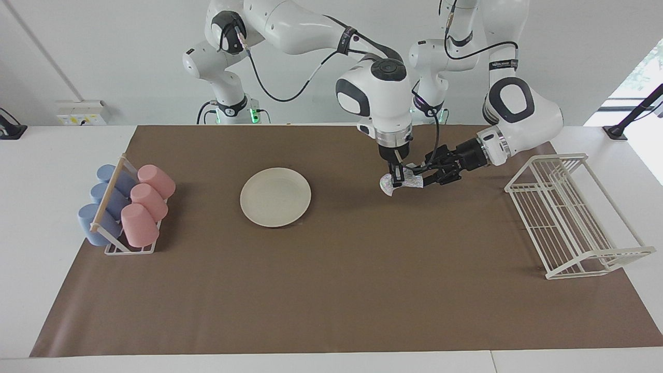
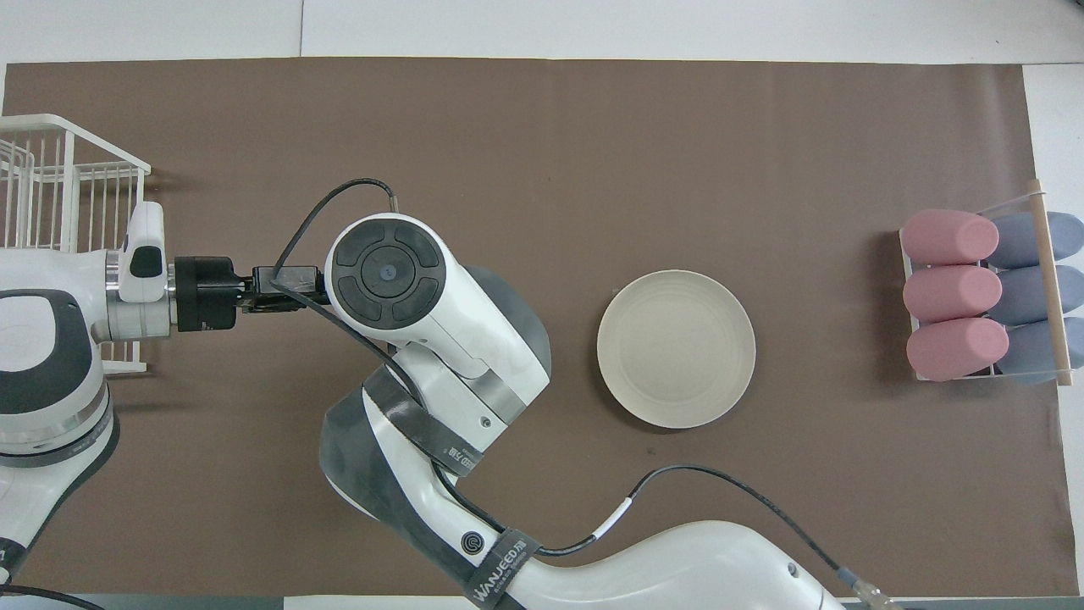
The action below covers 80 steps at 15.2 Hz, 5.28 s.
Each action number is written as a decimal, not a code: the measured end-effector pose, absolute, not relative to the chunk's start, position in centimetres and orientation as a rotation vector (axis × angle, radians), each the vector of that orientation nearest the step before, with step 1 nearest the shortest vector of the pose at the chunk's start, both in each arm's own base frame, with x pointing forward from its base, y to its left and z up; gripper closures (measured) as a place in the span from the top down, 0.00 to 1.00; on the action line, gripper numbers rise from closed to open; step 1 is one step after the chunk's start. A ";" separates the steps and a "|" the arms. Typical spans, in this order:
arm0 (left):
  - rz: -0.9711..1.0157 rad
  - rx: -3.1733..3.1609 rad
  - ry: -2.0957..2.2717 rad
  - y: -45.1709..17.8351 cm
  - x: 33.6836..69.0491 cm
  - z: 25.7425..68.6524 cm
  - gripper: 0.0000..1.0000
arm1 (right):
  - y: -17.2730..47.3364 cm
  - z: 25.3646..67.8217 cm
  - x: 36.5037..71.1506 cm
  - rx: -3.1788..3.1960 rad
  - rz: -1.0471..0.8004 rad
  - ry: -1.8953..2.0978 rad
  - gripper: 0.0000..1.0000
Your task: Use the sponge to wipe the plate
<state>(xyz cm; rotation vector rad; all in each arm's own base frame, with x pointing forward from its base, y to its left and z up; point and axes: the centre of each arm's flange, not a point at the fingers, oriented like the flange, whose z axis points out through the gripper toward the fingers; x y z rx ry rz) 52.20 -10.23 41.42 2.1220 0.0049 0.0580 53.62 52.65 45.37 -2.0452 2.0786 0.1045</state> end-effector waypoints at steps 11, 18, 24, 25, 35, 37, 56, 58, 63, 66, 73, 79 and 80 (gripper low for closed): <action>0.071 2.123 0.011 -10.1 52.4 41.6 0.04 | 52.7 45.7 54.0 -2.004 0.105 2.071 0.15; 0.071 2.122 0.014 -10.1 52.4 41.6 0.04 | 46.3 51.3 56.9 -2.074 0.039 1.954 0.87; 0.064 2.121 0.030 -10.1 52.5 41.7 0.04 | 34.8 53.1 56.8 -2.641 -0.051 1.363 1.00; 0.060 2.120 0.044 -10.1 52.7 42.0 0.04 | 33.2 53.0 56.4 -2.707 -0.057 1.262 1.00; -0.111 2.547 0.128 -14.3 54.1 48.5 0.04 | 13.1 57.9 55.5 -3.054 -0.035 0.393 1.00; -0.146 2.625 0.152 -14.4 54.0 49.5 0.04 | 10.5 57.4 56.0 -3.073 -0.028 0.255 1.00; -0.289 3.540 0.141 -18.5 49.9 49.3 0.04 | 1.1 57.7 56.3 -3.090 0.029 -0.001 1.00; -0.303 3.663 0.121 -18.3 49.8 49.6 0.04 | 0.4 58.3 56.4 -3.090 0.007 -0.009 1.00; -0.303 3.919 0.098 -17.2 50.3 49.4 0.04 | -3.0 58.6 56.0 -3.093 0.045 -0.033 1.00; -0.227 4.062 0.098 -16.1 51.1 49.7 0.04 | -3.6 59.4 55.9 -3.121 0.034 -0.073 1.00; -0.079 4.409 -0.049 -13.4 55.1 45.8 0.04 | -1.8 61.5 56.3 -3.128 -0.035 -0.126 1.00; 0.005 4.456 -0.186 -7.2 61.0 39.7 0.04 | -1.8 61.4 56.4 -3.128 -0.031 -0.125 1.00; 0.041 4.446 -0.157 -6.7 61.7 39.5 0.04 | -1.8 61.3 56.4 -3.128 -0.031 -0.125 1.00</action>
